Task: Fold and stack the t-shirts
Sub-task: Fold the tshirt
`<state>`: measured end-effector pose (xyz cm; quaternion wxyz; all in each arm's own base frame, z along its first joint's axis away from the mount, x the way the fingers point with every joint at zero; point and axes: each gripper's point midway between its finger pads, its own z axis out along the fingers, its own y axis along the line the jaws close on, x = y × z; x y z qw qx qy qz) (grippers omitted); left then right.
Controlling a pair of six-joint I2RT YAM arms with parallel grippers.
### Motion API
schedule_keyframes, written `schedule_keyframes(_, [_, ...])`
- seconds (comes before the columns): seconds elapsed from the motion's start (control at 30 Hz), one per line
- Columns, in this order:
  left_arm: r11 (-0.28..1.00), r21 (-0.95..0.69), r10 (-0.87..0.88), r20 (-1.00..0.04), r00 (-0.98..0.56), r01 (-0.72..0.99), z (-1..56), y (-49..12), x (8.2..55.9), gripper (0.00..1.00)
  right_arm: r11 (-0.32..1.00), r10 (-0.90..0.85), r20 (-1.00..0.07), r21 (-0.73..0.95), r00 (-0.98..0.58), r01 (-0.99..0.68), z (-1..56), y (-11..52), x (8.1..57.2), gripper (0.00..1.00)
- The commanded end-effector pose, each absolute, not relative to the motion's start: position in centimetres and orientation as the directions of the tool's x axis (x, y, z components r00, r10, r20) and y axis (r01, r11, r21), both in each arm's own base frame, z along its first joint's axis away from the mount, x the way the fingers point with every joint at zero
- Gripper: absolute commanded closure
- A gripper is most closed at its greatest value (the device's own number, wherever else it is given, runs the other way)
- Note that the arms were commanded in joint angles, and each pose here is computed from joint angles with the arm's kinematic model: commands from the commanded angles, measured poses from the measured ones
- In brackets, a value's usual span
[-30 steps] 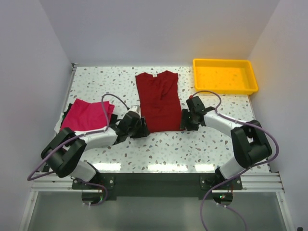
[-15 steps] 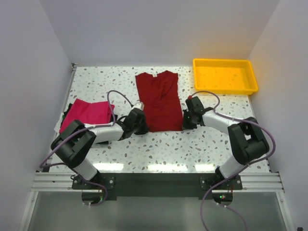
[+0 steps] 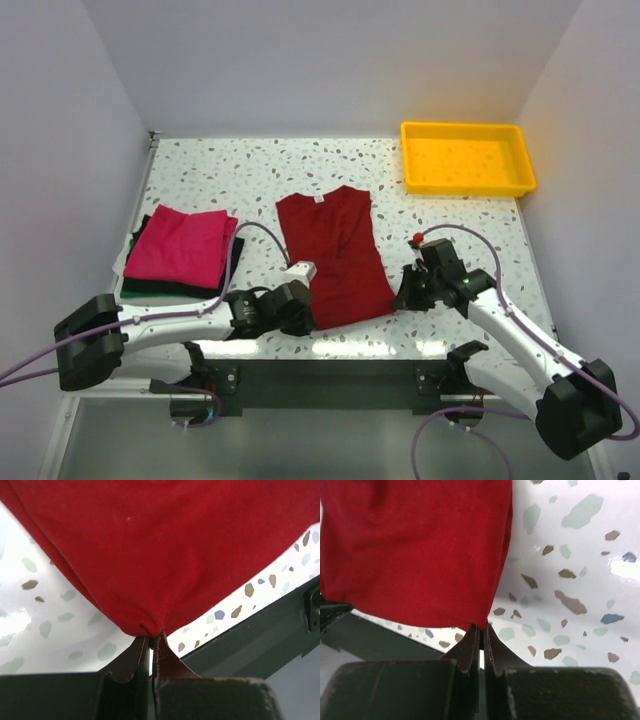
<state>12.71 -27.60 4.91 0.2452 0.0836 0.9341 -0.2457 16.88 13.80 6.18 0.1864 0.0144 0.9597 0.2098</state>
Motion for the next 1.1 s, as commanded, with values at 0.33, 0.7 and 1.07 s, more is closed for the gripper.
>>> schedule_keyframes(0.33, [0.934, -0.312, -0.104, -0.704, -0.703, 0.173, 14.2, -26.4, 19.8, 1.00, 0.916, 0.146, -0.566, 0.387, -0.812, -0.105, 15.9, 14.9, 24.3, 1.00])
schedule_keyframes(0.7, [0.942, -0.321, -0.224, -0.815, -0.534, 0.095, 19.2, -24.0, 30.7, 1.00, 0.930, 0.143, -0.635, 0.348, -0.759, -0.116, 19.3, 17.2, 35.3, 1.00])
schedule_keyframes(1.07, [0.922, -0.385, -0.306, -0.783, -0.541, 0.036, 18.3, -21.9, 40.1, 1.00, 0.916, 0.152, -0.624, 0.379, -0.767, -0.127, 17.8, 18.1, 44.6, 1.00])
